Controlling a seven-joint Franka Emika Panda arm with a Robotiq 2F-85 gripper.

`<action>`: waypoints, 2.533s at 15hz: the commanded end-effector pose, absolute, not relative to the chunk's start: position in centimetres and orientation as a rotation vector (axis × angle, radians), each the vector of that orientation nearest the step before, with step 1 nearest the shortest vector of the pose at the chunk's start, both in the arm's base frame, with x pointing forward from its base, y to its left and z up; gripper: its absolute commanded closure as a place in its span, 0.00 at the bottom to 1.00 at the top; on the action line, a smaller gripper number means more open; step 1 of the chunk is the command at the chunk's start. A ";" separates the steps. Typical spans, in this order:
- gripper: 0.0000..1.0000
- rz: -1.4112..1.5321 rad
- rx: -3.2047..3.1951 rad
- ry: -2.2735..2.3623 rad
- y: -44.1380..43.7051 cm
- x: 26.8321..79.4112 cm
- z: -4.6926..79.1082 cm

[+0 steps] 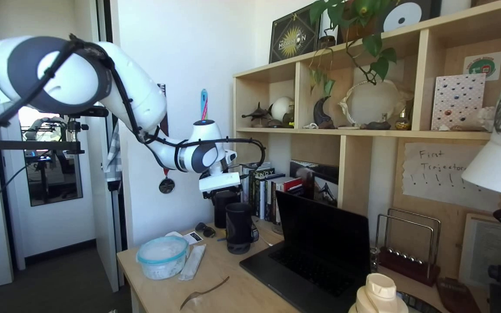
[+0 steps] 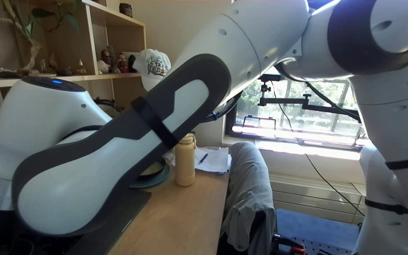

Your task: Move the black cup to the right

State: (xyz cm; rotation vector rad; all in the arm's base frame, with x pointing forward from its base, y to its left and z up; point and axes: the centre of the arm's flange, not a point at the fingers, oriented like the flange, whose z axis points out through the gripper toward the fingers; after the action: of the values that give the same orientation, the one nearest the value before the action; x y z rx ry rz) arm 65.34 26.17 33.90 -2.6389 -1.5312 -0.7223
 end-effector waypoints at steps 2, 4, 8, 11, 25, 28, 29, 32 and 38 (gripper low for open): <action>0.00 -0.626 -2.535 -1.646 28.6 68.7 34.1; 0.00 -0.547 -2.536 -1.671 28.9 68.9 33.6; 0.00 -0.444 -2.548 -1.664 28.8 69.2 32.3; 0.00 -0.380 -2.545 -1.650 28.8 69.3 30.8; 0.99 -0.308 -2.596 -1.633 27.7 70.0 30.4; 0.95 -0.328 -2.591 -1.616 27.8 70.2 31.3; 0.95 -0.338 -2.590 -1.601 27.8 70.2 31.7; 0.95 -0.366 -2.594 -1.575 27.5 69.9 33.6; 0.95 -0.345 -2.717 -1.361 22.8 66.6 38.6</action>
State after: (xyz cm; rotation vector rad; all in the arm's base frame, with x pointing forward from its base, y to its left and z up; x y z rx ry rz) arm 69.92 26.31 35.32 -2.6384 -1.4919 -0.3824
